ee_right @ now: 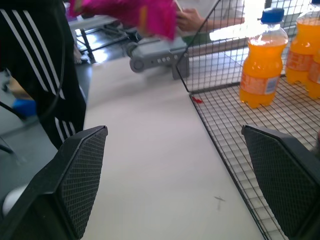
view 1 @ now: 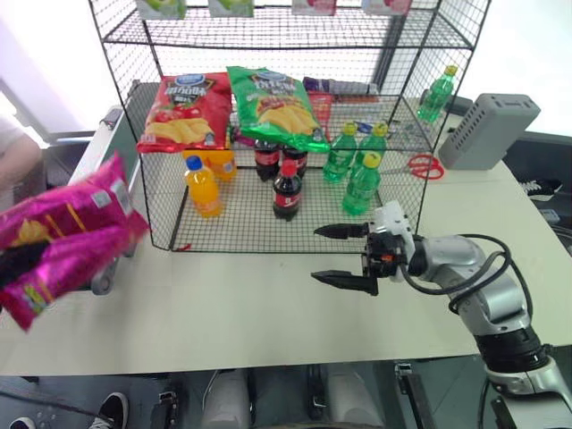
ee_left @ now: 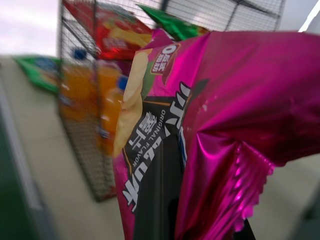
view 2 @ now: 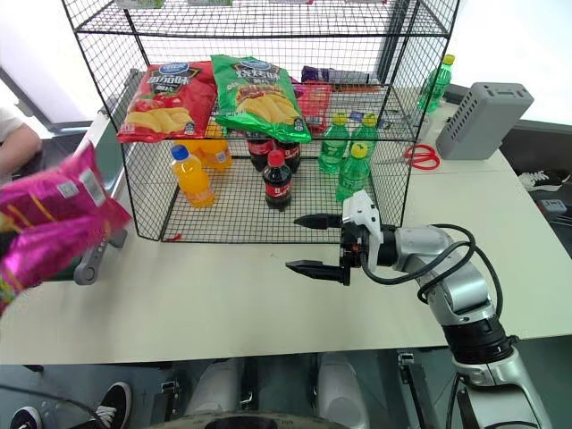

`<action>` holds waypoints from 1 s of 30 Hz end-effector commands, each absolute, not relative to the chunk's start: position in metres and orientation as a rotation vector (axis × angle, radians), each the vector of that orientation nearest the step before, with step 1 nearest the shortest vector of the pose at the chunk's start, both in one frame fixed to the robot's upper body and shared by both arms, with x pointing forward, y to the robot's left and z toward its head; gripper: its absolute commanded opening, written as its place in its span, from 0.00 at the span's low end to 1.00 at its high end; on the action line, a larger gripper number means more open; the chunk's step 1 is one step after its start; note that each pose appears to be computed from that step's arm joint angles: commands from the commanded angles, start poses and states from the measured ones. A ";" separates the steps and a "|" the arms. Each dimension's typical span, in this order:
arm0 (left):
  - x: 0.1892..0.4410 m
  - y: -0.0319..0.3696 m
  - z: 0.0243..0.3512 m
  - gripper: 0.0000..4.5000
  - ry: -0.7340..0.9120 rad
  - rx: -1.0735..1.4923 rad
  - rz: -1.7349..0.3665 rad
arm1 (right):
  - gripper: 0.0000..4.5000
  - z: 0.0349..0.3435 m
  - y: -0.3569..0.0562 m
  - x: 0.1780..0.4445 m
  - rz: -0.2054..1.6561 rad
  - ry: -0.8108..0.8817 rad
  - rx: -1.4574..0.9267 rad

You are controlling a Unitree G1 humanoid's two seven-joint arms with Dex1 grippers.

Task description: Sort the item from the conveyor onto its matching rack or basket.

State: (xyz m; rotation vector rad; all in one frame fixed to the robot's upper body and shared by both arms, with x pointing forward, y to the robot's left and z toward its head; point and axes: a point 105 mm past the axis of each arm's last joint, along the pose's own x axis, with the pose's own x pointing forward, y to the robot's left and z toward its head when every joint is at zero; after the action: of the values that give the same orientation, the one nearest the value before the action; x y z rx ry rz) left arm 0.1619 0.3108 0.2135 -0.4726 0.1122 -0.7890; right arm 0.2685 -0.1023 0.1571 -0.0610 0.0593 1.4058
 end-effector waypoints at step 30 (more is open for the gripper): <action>0.221 0.135 0.204 0.00 0.181 -1.037 -1.541 | 0.88 0.203 -0.066 0.216 1.774 0.332 0.428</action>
State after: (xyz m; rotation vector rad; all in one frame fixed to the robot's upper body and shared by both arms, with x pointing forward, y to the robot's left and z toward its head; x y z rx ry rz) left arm 0.2195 0.1330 0.1989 -1.0628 0.2162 -1.5387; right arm 0.2186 -0.0668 0.1949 0.4538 0.3648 1.7422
